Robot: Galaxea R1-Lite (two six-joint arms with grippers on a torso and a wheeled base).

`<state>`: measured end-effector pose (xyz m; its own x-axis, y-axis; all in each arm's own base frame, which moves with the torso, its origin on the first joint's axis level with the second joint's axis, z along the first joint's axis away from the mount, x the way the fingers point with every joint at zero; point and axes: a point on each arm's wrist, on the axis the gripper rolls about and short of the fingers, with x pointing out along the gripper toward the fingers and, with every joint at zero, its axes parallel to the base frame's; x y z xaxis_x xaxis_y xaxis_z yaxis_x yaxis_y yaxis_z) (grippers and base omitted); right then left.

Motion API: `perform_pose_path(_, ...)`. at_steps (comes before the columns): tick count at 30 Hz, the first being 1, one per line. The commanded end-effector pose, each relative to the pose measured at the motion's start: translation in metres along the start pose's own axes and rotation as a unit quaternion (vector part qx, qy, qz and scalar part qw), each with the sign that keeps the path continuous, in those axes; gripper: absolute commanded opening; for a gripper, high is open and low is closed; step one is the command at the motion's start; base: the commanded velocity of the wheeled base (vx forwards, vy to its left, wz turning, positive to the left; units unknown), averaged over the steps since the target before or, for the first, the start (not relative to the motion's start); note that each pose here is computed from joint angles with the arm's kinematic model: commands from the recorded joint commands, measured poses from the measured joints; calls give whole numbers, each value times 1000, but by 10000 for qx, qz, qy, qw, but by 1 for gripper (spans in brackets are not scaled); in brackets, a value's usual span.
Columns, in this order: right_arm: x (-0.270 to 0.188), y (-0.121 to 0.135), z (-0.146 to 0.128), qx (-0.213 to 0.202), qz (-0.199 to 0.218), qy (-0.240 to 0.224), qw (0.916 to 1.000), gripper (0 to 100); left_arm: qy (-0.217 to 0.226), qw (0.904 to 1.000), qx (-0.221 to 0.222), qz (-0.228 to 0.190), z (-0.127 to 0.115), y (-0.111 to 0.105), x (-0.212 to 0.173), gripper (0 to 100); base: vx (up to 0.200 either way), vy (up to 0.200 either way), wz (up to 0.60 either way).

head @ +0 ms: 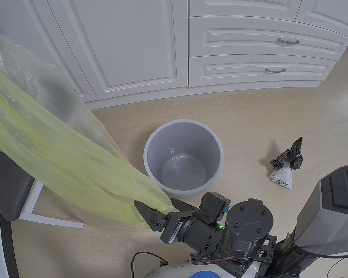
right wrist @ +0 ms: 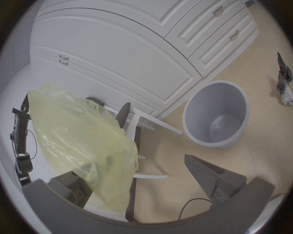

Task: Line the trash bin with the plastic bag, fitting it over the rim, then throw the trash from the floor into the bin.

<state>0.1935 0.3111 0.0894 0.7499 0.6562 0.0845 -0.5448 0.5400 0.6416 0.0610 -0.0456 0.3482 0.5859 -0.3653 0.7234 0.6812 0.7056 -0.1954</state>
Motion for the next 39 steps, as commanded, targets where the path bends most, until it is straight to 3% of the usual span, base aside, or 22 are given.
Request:
perform_pose_path(1,11,-3,-4,28,-79,-213,9997,100,8,10000,-4,0,0,0,0,0,0,0,0)
perform_pose_path(4,11,-3,-3,-4,-78,-239,9997,100,0,10000,-5,-2,0,0,0,0,0,0,0)
perform_pose_path(5,11,-2,-1,-13,-71,-261,9996,0,0,10000,-5,-2,0,0,0,0,0,0,0)
perform_pose_path(14,-1,22,35,102,248,-647,9975,0,69,10000,0,5,-4,1,0,0,0,0,0)
perform_pose_path(18,-12,29,58,-296,319,-851,9954,0,402,9992,-21,-48,-20,4,-2,0,0,0,0)
perform_pose_path(22,-11,16,78,-736,101,-1107,9911,0,914,9957,-22,-163,-43,8,-2,0,0,0,0)
perform_pose_path(24,-15,8,99,-1120,-141,-1309,9849,0,1316,9913,43,-85,-65,13,1,0,0,0,0)
perform_pose_path(26,-17,7,106,-1249,-221,-1332,9829,0,1378,9904,44,-48,-69,14,3,0,0,0,0)
perform_pose_path(29,-34,8,147,-1572,-639,-1375,9759,0,1647,9863,72,69,-82,18,5,0,0,0,0)
perform_pose_path(33,-47,10,165,-1654,-887,-1217,9747,0,1910,9815,84,136,-88,20,3,0,0,0,0)
perform_pose_path(34,-66,16,183,-1744,-1193,-926,9730,0,2245,9741,130,249,-93,23,2,0,0,0,0)
perform_pose_path(39,-93,14,203,-1908,-1696,-432,9659,0,2749,9602,183,468,-110,31,0,0,0,0,0)
